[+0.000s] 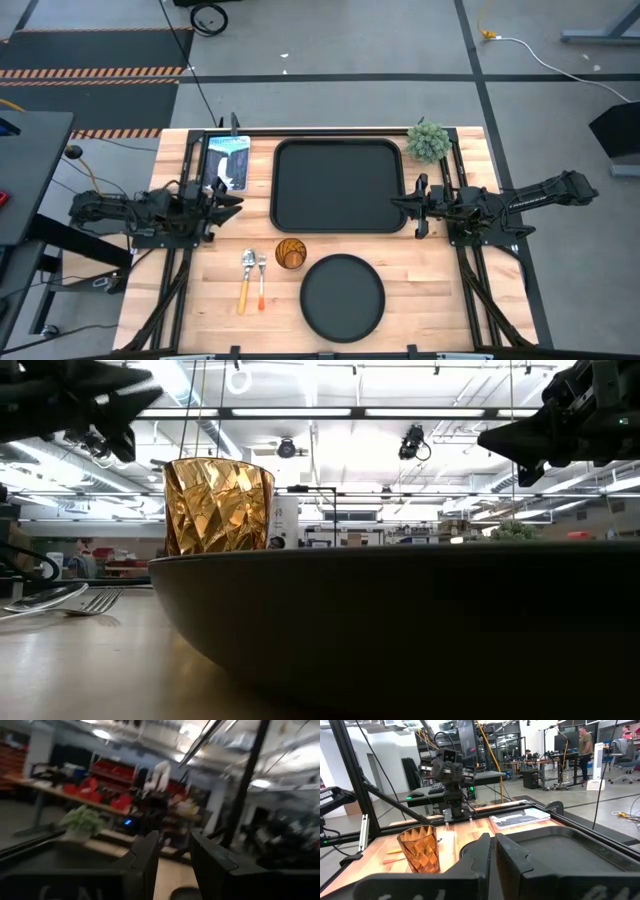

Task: Pick and place plate/cup/fork/spoon on tray
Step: Put the brown glass on the top right of the black serving tray

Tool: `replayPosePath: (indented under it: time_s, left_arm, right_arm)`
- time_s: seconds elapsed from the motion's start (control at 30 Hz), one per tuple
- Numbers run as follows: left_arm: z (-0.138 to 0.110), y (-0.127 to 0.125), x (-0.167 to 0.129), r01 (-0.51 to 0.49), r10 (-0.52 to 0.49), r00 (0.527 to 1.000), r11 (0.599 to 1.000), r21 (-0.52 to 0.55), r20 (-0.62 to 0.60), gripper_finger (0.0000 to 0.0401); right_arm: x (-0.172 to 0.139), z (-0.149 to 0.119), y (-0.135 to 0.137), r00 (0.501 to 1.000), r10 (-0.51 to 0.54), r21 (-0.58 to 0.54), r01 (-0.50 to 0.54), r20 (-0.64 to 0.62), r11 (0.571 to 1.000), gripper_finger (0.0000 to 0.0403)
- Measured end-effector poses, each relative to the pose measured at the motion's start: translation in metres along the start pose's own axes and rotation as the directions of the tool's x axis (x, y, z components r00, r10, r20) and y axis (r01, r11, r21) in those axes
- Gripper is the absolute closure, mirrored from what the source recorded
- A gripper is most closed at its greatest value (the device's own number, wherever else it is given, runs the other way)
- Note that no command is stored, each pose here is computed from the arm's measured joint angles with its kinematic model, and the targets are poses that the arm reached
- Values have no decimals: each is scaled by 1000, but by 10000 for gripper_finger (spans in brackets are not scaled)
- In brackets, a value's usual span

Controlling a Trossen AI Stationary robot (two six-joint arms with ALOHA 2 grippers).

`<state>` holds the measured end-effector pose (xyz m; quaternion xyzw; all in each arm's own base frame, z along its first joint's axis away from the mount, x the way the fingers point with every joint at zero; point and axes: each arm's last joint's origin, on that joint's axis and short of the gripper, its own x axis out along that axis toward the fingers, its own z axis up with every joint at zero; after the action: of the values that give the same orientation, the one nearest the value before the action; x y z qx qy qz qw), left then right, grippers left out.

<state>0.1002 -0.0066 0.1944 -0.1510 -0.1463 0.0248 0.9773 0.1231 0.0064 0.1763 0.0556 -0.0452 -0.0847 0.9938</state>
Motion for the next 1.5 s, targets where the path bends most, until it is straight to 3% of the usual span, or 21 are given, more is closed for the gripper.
replayPosePath:
  time_s: [0.23,0.53,0.9,1.23,1.5]
  left_arm:
    - [-16,2,15,-80,80,991,997,9,-105,284]
    - [-31,-5,40,-4,-24,934,997,-79,-356,265]
    - [-35,-15,86,-69,44,766,998,-14,-642,178]
    - [-28,-27,124,-76,94,577,995,61,-811,173]
    - [-32,-33,147,-77,83,487,996,52,-869,173]
  right_arm:
    - [0,0,0,1000,0,0,0,0,1000,369]
    - [0,0,0,1000,0,-1,0,-1,1000,369]
    - [0,0,0,1000,0,0,0,0,1000,369]
    - [0,0,0,1000,0,0,0,0,1000,369]
    - [0,0,0,1000,-1,0,1,0,1000,369]
